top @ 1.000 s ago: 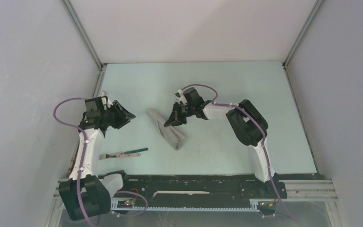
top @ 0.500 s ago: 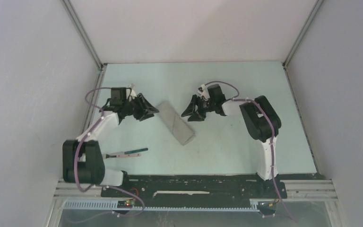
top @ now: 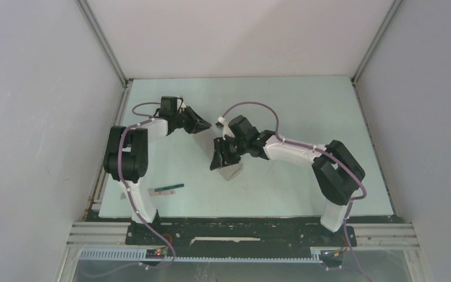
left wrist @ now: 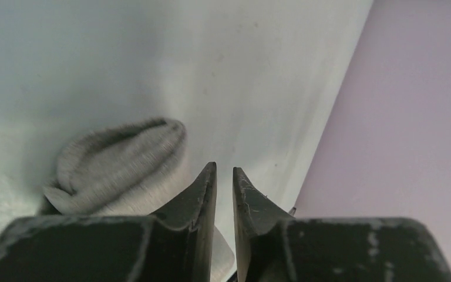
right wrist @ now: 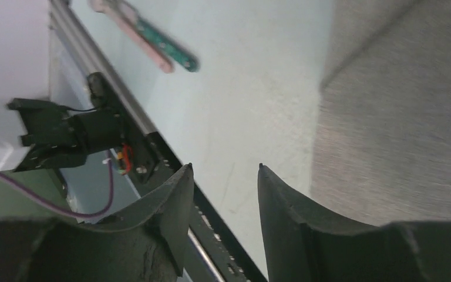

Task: Fold the napkin into a case and place the utensils inside
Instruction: Smooth out the smaller rectangle-folded napkin at the center of the board.

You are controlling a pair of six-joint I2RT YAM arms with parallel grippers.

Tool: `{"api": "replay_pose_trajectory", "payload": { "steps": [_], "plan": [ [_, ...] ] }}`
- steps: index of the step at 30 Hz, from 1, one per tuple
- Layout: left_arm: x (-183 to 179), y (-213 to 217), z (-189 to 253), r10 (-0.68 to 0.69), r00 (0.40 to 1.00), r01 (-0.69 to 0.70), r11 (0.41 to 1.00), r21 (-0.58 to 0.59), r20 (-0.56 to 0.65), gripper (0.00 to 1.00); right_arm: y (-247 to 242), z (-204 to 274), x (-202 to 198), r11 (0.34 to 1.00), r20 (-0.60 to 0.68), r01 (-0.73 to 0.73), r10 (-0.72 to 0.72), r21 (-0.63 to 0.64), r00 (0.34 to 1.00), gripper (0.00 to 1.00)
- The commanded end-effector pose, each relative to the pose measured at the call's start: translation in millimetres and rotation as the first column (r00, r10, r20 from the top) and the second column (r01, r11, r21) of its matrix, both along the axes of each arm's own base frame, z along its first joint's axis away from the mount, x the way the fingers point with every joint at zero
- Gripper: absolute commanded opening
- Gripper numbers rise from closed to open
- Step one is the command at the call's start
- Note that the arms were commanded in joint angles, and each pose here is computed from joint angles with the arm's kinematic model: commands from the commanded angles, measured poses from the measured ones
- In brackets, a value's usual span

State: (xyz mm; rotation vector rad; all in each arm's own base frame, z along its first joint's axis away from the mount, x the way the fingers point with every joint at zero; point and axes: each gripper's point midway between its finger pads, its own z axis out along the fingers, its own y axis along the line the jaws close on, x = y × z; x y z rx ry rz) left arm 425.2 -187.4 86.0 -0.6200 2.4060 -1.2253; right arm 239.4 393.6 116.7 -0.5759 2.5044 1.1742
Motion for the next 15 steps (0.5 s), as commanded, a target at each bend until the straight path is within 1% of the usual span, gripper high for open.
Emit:
{"api": "replay_pose_trajectory", "payload": {
  "steps": [1,4,6,7,8,10,11,15],
  "plan": [
    [11.0,13.8,-29.2,0.044,0.998,-0.040,0.997,0.072,-0.052,0.20,-26.4,-38.8,20.5,0.995,-0.062,0.082,-0.085,-0.051,0.994,0.52],
    [10.7,27.4,-56.0,0.079,0.990,-0.068,0.993,0.098,-0.115,0.21,-39.4,-63.0,23.8,0.994,-0.137,0.099,-0.104,-0.042,0.985,0.52],
    [12.3,29.7,-62.1,0.061,0.989,-0.045,0.992,0.120,-0.134,0.21,-49.5,-72.7,27.7,0.990,-0.133,0.123,-0.132,-0.075,0.982,0.53],
    [13.3,31.7,-60.6,0.056,0.990,-0.037,0.989,0.144,-0.127,0.22,-49.8,-68.0,27.5,0.990,-0.119,0.122,-0.130,-0.073,0.984,0.54],
    [14.6,34.4,-57.3,0.054,0.992,-0.034,0.985,0.168,-0.115,0.24,-48.9,-63.9,27.5,0.990,-0.117,0.123,-0.130,-0.065,0.985,0.55],
    [21.7,36.7,-47.9,0.044,0.995,-0.025,0.981,0.194,-0.091,0.30,-40.6,-40.3,23.8,0.994,-0.103,0.105,-0.105,-0.004,0.989,0.57],
    [21.6,37.2,-42.7,0.031,0.994,-0.010,0.980,0.200,-0.105,0.32,-39.2,-29.2,23.0,0.995,-0.098,0.103,-0.101,0.018,0.990,0.58],
    [26.3,45.2,6.9,-0.003,1.000,0.004,0.957,0.289,-0.003,0.45,-50.4,7.7,33.7,0.988,-0.047,0.133,-0.130,0.076,0.990,0.66]
  ]
}}
